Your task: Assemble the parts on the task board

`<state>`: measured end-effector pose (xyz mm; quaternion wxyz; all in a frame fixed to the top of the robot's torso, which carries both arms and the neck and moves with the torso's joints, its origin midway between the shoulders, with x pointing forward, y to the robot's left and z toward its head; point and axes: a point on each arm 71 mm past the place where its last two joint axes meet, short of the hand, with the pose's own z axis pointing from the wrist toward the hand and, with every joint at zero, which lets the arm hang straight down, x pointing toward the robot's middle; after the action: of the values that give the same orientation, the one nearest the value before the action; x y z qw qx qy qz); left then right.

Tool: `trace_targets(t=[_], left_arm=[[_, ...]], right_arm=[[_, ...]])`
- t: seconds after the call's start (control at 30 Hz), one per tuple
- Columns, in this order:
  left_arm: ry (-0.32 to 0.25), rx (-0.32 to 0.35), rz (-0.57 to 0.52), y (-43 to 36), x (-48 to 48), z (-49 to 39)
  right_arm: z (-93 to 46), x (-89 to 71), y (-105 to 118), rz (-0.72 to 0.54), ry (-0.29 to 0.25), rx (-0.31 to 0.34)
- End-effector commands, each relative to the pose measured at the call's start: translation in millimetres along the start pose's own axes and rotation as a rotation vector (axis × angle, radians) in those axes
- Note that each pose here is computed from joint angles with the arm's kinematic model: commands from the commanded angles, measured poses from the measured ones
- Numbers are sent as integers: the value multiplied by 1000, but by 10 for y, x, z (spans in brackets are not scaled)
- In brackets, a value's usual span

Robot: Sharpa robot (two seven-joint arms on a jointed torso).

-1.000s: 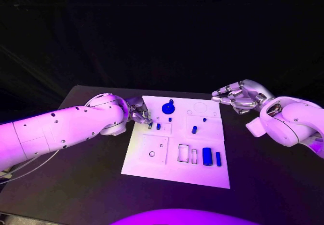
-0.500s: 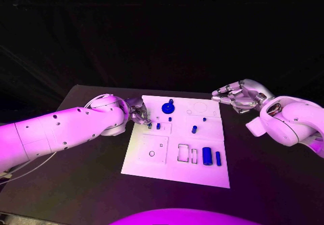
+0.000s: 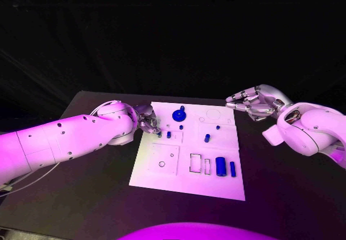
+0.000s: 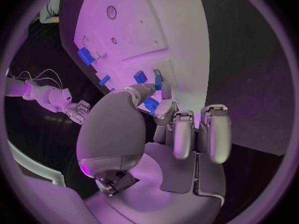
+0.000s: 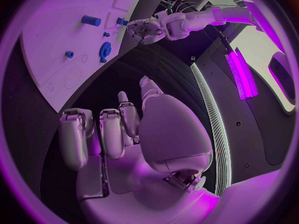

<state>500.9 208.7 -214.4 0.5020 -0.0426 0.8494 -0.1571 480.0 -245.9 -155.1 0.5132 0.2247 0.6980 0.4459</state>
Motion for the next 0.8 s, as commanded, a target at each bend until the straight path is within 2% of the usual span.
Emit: trace_targets(t=[0.03, 0.8], left_arm=[[44, 5, 20, -13, 38, 5], [60, -8, 23, 1, 48, 39]], right_arm=[[-2, 8, 8, 0, 7, -10], [0, 10, 7, 1, 9, -10]])
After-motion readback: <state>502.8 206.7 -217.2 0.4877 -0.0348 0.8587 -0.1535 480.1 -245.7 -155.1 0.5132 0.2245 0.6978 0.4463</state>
